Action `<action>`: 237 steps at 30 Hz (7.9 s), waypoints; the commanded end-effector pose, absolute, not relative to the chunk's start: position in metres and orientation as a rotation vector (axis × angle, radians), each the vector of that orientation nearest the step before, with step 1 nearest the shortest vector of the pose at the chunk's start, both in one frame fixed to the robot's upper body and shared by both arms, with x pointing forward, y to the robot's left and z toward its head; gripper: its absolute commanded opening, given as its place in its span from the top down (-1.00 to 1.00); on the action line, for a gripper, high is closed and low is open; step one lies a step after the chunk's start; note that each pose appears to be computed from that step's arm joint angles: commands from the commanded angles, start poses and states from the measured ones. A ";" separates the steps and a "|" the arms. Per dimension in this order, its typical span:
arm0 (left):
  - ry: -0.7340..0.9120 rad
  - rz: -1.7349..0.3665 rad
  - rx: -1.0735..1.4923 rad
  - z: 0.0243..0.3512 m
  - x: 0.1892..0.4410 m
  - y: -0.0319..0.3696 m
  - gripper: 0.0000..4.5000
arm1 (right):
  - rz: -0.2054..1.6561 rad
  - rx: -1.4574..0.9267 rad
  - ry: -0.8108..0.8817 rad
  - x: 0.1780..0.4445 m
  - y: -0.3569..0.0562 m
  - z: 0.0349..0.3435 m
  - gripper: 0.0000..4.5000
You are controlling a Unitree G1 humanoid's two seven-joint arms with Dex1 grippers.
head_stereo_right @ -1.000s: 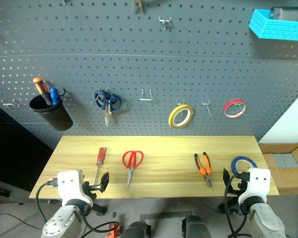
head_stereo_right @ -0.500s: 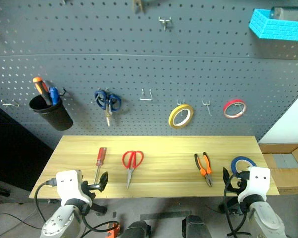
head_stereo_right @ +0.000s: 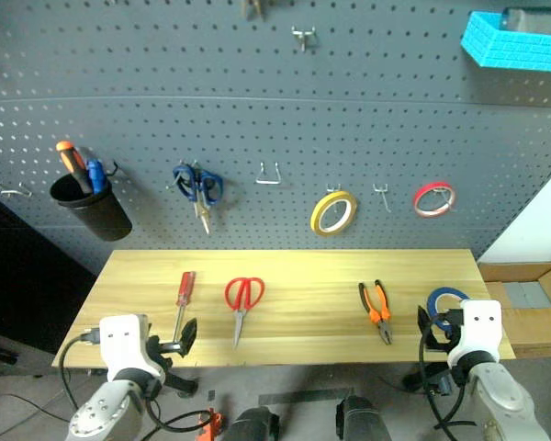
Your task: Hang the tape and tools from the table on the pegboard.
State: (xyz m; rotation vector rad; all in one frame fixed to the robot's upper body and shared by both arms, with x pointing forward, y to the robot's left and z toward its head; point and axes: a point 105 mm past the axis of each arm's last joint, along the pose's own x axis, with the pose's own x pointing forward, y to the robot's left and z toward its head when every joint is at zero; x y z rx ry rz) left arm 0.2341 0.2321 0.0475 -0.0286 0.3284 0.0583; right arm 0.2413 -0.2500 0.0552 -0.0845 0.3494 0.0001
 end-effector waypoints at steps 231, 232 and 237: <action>-0.073 -0.445 -0.045 0.166 0.226 0.130 -1.00 | 0.963 0.134 -0.357 0.315 0.036 0.282 -0.21; -0.085 -0.425 -0.031 0.168 0.233 0.134 -1.00 | 0.941 0.145 -0.419 0.319 0.037 0.297 -0.21; -0.118 -0.398 0.009 0.173 0.256 0.145 -1.00 | 0.861 0.174 -0.638 0.330 0.039 0.345 -0.21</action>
